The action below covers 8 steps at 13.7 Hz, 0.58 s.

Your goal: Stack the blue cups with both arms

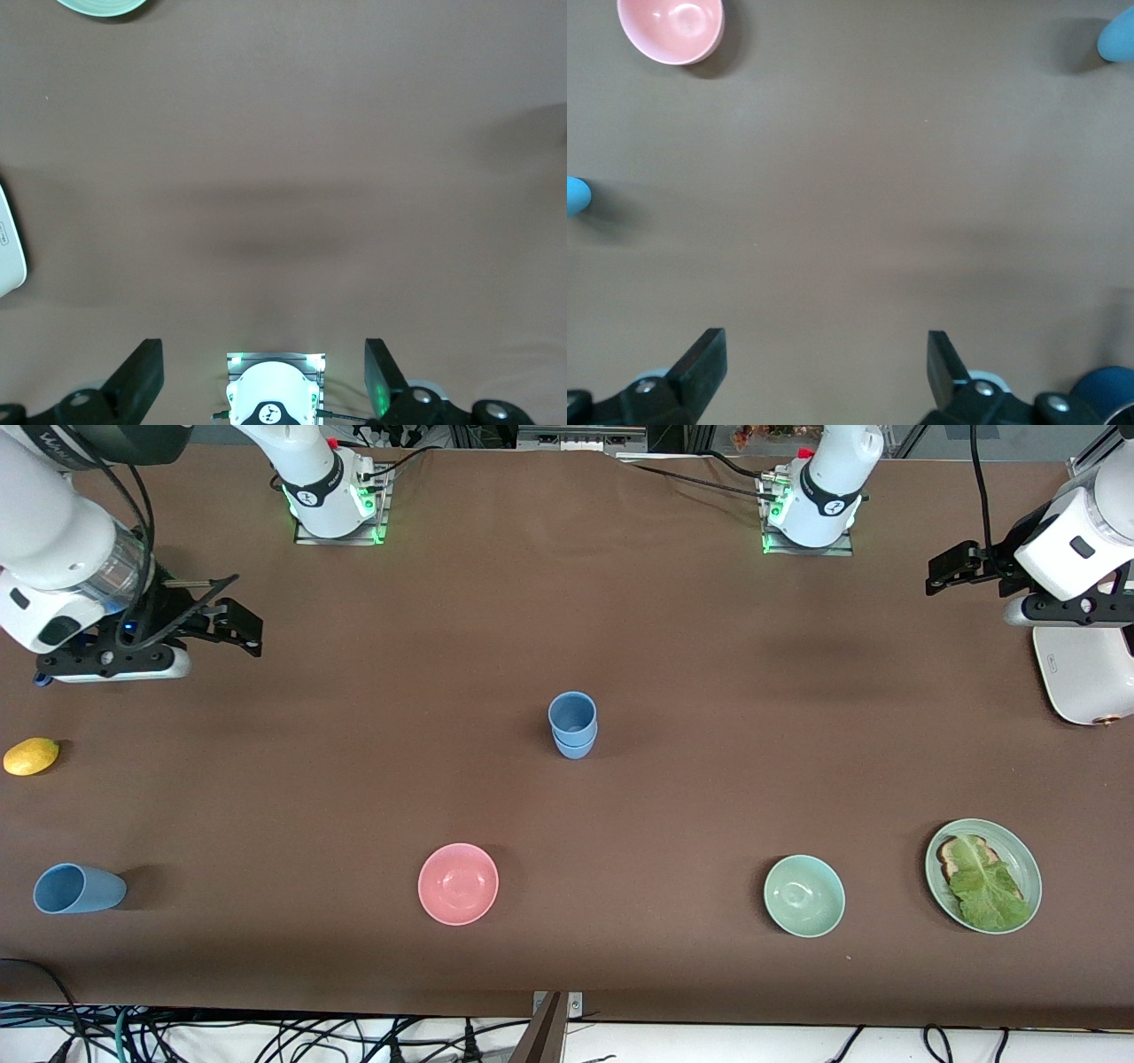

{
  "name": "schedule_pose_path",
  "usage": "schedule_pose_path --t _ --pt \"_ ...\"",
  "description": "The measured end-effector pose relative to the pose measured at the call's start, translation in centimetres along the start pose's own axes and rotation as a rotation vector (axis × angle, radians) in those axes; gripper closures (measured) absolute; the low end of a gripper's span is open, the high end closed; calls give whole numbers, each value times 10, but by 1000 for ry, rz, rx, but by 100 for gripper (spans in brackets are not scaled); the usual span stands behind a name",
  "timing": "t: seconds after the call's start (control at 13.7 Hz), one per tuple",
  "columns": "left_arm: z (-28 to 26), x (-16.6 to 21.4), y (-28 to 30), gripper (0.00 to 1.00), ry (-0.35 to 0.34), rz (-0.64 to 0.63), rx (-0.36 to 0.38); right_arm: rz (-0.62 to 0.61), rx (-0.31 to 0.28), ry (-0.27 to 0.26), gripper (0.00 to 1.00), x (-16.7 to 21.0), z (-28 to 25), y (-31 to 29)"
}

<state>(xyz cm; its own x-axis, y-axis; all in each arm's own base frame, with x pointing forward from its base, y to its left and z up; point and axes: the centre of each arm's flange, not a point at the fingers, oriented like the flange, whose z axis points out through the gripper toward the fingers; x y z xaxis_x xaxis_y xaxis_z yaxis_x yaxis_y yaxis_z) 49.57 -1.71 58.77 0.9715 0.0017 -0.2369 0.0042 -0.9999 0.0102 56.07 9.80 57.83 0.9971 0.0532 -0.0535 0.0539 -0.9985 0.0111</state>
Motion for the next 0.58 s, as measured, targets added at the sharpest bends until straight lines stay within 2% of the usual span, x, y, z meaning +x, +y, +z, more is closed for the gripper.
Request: schedule_pose_path --t 0.58 --pt "0 0 0 0 2 0 0 20 0 -11 0 5 7 12"
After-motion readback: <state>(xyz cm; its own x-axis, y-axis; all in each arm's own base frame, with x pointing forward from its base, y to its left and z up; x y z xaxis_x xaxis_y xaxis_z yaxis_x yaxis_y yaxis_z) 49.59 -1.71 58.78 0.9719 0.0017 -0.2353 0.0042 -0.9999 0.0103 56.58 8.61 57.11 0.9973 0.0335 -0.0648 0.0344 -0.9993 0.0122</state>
